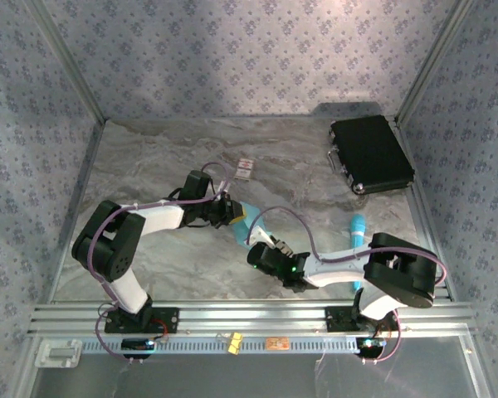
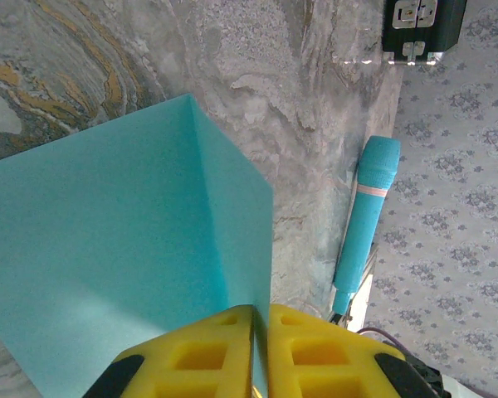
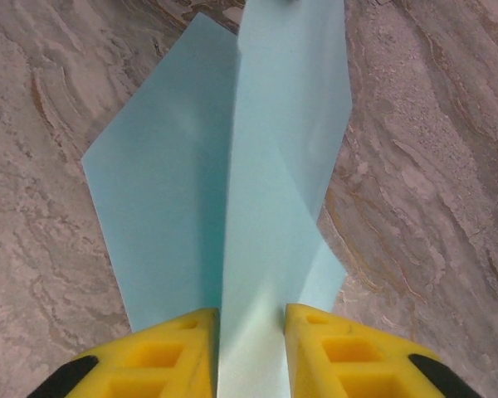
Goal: Fold a paper plane with a square sheet of paper (pick it up from the middle)
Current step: Fourth fold the wing at the center of the table.
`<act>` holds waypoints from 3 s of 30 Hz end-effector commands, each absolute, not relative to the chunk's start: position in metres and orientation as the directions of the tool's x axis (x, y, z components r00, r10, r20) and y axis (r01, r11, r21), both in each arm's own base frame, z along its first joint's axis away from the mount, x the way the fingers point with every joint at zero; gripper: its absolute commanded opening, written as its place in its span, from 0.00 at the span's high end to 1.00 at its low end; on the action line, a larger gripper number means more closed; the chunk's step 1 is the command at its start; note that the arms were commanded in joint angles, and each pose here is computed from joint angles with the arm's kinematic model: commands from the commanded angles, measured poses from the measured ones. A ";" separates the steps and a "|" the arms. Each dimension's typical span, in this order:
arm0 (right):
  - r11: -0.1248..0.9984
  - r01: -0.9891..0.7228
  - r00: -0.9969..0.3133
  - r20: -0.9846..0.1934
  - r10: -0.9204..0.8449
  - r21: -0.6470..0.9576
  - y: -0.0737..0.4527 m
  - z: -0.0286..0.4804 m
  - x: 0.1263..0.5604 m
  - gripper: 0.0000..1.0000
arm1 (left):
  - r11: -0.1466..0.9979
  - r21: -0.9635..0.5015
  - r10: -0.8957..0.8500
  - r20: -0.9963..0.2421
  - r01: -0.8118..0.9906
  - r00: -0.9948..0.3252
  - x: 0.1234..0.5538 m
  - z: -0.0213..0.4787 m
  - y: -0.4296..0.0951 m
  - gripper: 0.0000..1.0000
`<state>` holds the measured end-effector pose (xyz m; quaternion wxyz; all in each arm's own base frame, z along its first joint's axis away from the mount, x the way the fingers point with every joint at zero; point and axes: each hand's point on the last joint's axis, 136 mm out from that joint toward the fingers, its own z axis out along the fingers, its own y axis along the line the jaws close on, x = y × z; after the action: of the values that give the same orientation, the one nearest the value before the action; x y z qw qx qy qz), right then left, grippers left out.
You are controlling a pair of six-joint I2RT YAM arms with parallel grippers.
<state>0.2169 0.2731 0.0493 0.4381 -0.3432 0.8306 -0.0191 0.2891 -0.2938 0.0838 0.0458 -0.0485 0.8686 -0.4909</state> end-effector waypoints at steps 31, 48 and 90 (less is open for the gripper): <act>0.795 -0.553 -0.420 -0.741 -0.524 -0.250 0.271 0.042 0.217 0.76 | 0.495 -0.868 -0.119 -0.038 -0.026 -0.992 0.292 0.094 -0.296 0.92; 0.799 -0.556 -0.419 -0.752 -0.509 -0.230 0.270 0.041 0.216 0.82 | 0.496 -0.868 -0.121 -0.033 -0.032 -0.992 0.292 0.093 -0.297 0.93; 0.836 -0.467 -0.741 -0.643 -0.192 0.289 0.292 0.023 0.215 0.91 | 0.637 -0.768 -0.240 -0.115 -0.067 -0.964 0.281 0.100 -0.239 0.43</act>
<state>0.2170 0.2807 0.0232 0.3344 -0.1991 0.9027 0.1836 0.2858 -0.2445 0.1015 0.1014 -0.0864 0.8962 -0.4232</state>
